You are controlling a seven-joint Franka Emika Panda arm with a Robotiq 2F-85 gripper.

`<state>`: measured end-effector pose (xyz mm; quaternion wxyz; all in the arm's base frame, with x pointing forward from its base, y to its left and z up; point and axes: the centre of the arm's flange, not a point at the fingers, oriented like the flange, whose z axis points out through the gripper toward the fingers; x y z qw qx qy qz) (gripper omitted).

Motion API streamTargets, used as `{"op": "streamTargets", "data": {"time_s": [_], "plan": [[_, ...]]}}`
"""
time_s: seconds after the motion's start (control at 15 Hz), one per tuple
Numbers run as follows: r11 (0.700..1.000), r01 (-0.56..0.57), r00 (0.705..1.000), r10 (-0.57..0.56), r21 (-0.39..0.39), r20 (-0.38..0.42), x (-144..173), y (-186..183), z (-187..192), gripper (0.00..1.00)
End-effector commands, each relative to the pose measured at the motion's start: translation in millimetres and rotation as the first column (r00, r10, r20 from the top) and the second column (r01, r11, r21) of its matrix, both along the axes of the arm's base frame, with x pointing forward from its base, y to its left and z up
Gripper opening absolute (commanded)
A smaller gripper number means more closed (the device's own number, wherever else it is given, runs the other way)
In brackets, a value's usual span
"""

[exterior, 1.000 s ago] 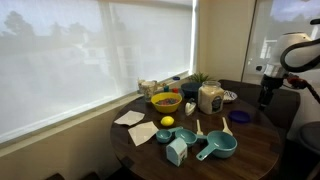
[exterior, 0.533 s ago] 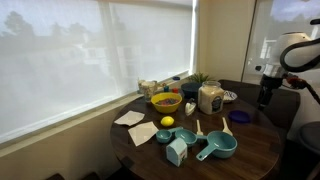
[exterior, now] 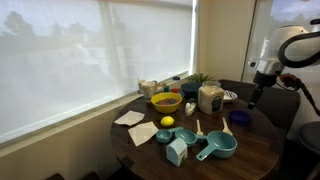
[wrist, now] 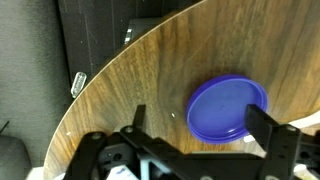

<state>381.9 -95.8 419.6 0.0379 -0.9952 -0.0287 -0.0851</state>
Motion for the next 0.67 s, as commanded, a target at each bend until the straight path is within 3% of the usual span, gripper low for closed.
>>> {"op": "streamTargets", "data": {"time_s": [0.0,0.13,0.2,0.6], "plan": [[0.99,0.141,0.99,-0.141,-0.026,0.004,5,38,8,1.0],[0.981,0.192,0.981,-0.192,-0.03,-0.023,11,56,7,1.0],[0.991,0.131,0.991,-0.131,-0.017,-0.01,7,41,5,1.0],[0.985,0.172,0.985,-0.172,-0.023,-0.013,9,52,5,1.0]]}}
